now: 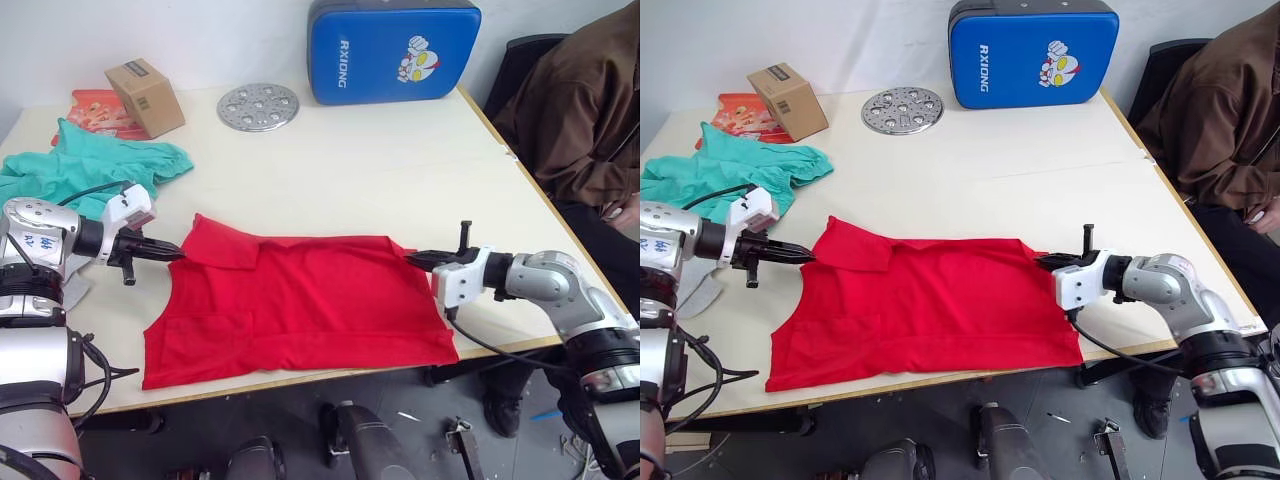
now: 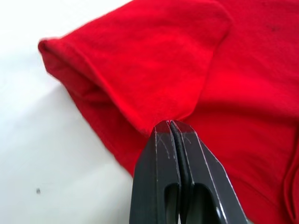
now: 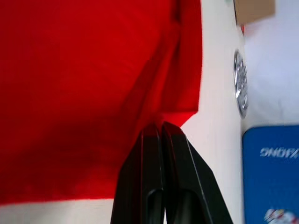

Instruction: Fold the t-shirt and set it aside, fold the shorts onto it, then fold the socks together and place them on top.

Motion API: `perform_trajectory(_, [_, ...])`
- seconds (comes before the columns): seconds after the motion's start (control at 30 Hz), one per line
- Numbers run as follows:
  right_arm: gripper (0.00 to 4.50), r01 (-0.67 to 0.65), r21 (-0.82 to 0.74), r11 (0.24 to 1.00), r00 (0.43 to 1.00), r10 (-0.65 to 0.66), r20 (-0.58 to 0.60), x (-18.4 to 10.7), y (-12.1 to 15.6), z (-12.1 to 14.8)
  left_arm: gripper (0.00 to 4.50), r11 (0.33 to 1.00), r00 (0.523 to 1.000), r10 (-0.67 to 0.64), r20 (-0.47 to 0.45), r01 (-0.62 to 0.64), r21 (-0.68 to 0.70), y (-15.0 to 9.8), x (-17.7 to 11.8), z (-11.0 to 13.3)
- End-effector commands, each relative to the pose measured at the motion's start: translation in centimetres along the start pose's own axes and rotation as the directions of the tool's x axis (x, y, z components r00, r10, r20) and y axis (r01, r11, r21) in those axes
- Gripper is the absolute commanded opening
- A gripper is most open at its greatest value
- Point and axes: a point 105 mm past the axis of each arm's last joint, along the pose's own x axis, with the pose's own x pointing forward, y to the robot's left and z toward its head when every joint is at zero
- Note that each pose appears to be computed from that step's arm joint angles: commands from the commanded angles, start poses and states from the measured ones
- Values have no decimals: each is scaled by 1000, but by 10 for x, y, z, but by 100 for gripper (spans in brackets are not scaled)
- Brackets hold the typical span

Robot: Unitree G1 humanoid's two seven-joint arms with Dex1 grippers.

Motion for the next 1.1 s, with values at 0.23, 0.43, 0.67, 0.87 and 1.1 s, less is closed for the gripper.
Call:
perform_trajectory(0.23, [0, -49, -103, 994, 997, 54, 49, -7, 24, 6, 1, 995, 998, -54, 36, 57, -82, -11, -5, -2])
perform_trajectory(0.43, [63, -11, 14, 1000, 1000, 11, -5, -9, 15, -4, 39, 988, 994, -84, 67, 92, -125, -17, -9, 4])
perform_trajectory(0.67, [304, 158, 514, 843, 984, -178, -9, -24, -49, 2, 222, 972, 973, -134, 189, 166, -168, -30, -37, 34])
perform_trajectory(0.87, [269, 151, 903, 402, 971, -230, -60, -5, -69, 2, 203, 977, 932, 4, 362, 72, -198, -4, -23, 66])
perform_trajectory(1.1, [24, 183, 963, 198, 978, -138, -157, 26, -52, -5, 2, 983, 956, 105, 274, -57, -176, 13, 27, 69])
